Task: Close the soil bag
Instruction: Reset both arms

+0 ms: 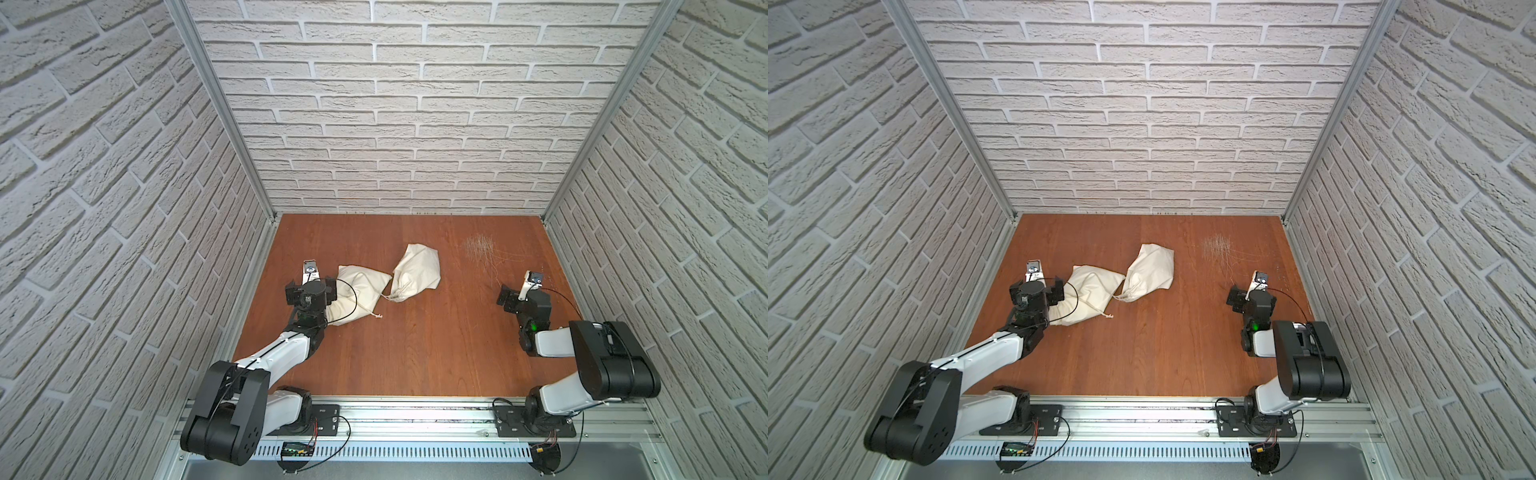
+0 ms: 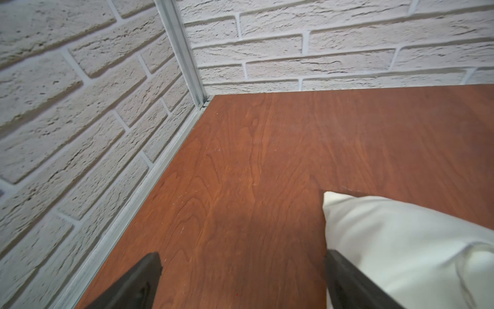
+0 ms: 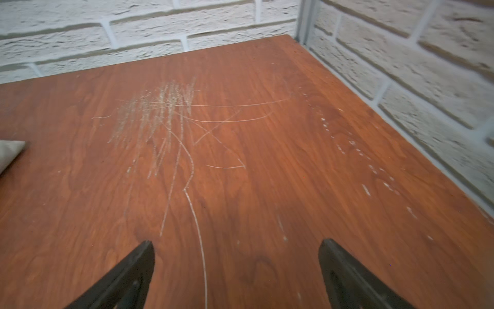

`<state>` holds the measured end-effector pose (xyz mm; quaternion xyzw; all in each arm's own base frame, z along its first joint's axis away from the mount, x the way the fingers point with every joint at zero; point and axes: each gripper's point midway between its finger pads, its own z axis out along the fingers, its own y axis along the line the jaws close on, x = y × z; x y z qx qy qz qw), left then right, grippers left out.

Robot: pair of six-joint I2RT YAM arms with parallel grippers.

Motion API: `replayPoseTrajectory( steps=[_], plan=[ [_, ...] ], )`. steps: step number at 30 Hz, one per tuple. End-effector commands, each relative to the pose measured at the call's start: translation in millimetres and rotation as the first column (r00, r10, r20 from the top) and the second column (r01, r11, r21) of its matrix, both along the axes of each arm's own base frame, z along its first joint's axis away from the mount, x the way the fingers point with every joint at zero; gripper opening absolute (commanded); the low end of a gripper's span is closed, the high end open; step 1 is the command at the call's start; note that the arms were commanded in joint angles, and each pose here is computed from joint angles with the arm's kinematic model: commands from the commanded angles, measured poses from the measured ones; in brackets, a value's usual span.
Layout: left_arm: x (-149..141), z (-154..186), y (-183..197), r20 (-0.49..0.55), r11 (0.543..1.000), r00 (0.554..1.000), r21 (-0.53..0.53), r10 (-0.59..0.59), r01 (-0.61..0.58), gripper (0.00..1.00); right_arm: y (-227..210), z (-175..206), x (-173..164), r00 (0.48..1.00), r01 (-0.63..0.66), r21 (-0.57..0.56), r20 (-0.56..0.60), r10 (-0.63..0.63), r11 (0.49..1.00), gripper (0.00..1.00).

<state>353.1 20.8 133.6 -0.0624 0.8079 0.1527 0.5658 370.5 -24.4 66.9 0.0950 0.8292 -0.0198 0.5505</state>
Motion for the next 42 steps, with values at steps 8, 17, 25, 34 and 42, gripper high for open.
replayPoseTrajectory(
  steps=[8,17,25,34,42],
  plan=[
    [10,-7,-5,0.093,0.989,0.985,-0.020,-0.146,0.149,0.98,15,27,29,0.996,-0.085,-0.029,0.039,0.086,0.996,0.99],
    [26,-41,0,0.061,0.968,0.974,-0.111,-0.219,0.224,0.98,16,25,27,0.996,-0.087,-0.029,0.026,0.087,0.996,0.99],
    [42,-46,19,0.010,0.953,0.981,-0.235,-0.194,0.191,0.98,16,24,29,0.996,-0.089,-0.031,0.019,0.090,0.996,0.99],
    [42,-47,18,0.007,0.954,0.981,-0.231,-0.192,0.189,0.98,17,24,29,0.996,-0.090,-0.035,0.017,0.091,0.995,0.99],
    [43,-47,18,0.005,0.955,0.981,-0.230,-0.192,0.188,0.98,17,24,29,0.996,-0.090,-0.035,0.016,0.090,0.995,0.99]
  ],
)
